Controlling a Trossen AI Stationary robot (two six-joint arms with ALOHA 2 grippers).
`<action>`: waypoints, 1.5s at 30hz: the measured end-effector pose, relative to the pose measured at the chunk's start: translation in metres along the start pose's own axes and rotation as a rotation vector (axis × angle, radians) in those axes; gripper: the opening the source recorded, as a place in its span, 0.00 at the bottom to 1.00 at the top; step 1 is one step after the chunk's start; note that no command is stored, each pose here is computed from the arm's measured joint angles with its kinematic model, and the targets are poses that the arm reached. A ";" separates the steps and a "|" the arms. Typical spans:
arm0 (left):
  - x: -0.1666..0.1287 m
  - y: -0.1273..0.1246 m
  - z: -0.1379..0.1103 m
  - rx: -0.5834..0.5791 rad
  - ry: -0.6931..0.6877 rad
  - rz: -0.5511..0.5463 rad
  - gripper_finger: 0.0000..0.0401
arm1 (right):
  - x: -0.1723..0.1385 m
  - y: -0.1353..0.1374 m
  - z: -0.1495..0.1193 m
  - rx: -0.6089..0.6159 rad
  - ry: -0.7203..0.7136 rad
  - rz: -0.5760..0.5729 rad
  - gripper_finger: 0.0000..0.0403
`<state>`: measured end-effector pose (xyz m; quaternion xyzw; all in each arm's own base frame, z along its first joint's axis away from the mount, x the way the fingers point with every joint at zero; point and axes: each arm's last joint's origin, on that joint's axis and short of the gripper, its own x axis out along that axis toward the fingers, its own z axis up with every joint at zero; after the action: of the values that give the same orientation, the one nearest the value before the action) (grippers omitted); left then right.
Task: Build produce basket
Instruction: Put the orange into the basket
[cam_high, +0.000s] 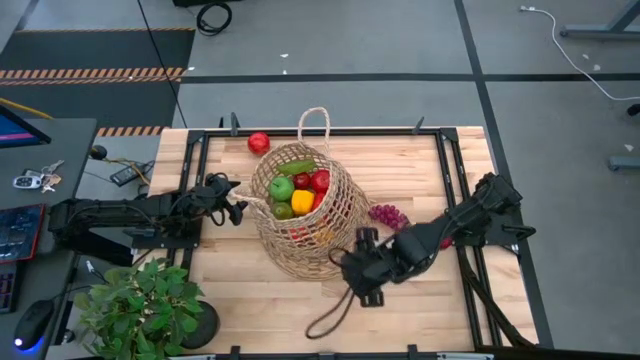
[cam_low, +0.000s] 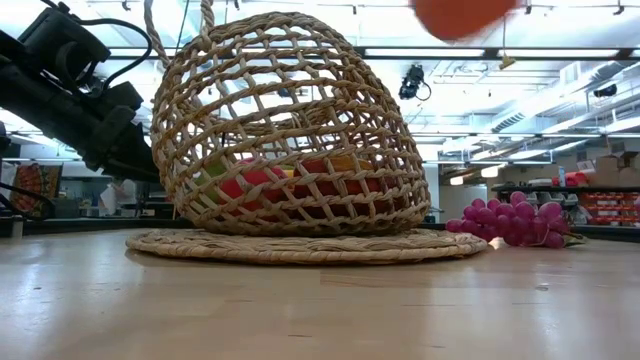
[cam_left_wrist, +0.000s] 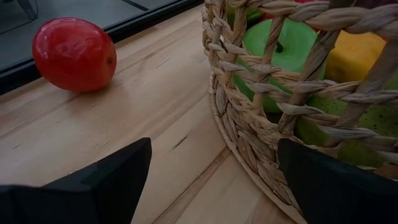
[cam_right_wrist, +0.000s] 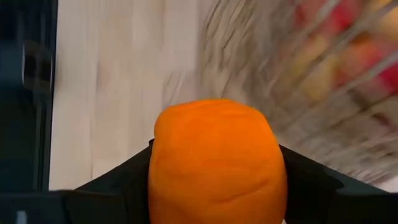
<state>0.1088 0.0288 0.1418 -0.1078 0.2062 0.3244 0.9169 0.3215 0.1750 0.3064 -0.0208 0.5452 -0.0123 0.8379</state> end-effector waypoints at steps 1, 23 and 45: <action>0.000 0.000 0.000 0.000 0.000 0.000 0.89 | -0.006 -0.003 0.006 0.005 -0.032 -0.008 0.66; 0.000 0.000 0.000 0.000 0.000 0.000 0.89 | -0.036 -0.079 0.057 0.410 -0.160 0.071 0.66; 0.000 0.000 0.000 0.000 0.000 0.000 0.89 | -0.037 -0.112 0.081 0.423 -0.211 0.477 0.66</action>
<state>0.1088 0.0288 0.1418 -0.1078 0.2060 0.3244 0.9169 0.3807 0.0668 0.3786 0.2808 0.4303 0.0736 0.8548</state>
